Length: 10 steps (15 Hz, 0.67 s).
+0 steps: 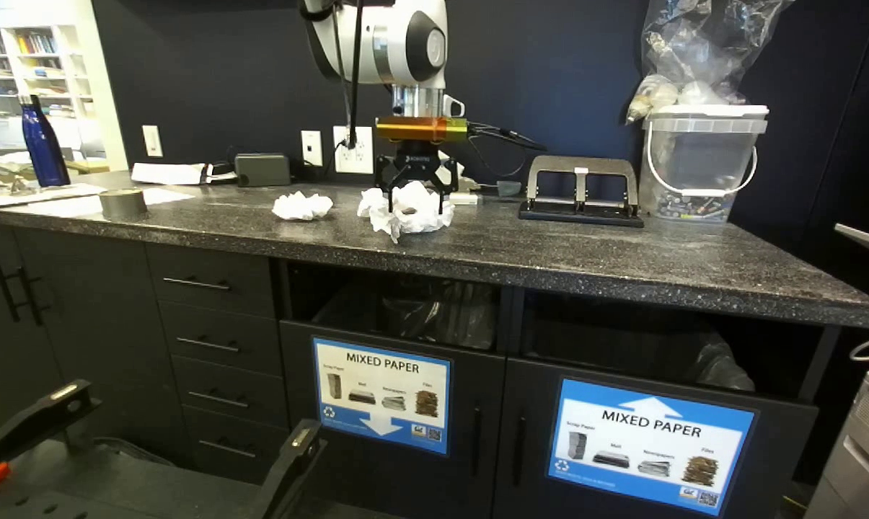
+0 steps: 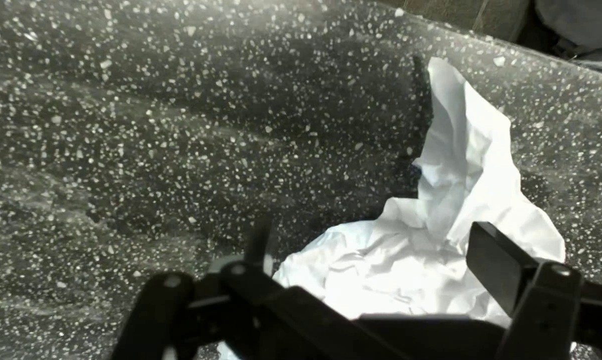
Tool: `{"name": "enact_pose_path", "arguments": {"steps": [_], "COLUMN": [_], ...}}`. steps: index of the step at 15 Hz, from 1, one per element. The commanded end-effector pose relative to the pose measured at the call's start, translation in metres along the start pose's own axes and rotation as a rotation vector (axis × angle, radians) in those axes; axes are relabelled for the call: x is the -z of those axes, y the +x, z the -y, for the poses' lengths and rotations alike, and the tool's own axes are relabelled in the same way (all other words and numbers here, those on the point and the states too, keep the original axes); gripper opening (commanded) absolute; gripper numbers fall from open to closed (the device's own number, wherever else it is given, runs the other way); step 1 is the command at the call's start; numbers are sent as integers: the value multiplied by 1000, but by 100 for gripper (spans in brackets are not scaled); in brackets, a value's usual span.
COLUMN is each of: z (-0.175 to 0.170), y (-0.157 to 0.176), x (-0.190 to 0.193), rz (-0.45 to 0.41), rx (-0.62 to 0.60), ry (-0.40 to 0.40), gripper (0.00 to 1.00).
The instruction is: Put the papers in the first bin
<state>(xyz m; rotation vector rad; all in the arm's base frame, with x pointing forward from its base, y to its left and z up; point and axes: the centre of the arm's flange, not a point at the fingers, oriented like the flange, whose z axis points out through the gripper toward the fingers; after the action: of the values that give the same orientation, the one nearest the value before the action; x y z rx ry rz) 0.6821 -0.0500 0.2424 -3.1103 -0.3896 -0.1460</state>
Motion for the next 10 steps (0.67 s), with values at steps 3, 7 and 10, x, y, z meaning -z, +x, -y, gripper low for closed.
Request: {"name": "enact_pose_path", "arguments": {"steps": [3,7,10], "z": [-2,2,7], "y": [21,24,24], "x": [3,-4,-12], "rz": [60,54,54], "rx": [17,32,50], "ry": [68,123,139], "gripper": [100,100,100]}}
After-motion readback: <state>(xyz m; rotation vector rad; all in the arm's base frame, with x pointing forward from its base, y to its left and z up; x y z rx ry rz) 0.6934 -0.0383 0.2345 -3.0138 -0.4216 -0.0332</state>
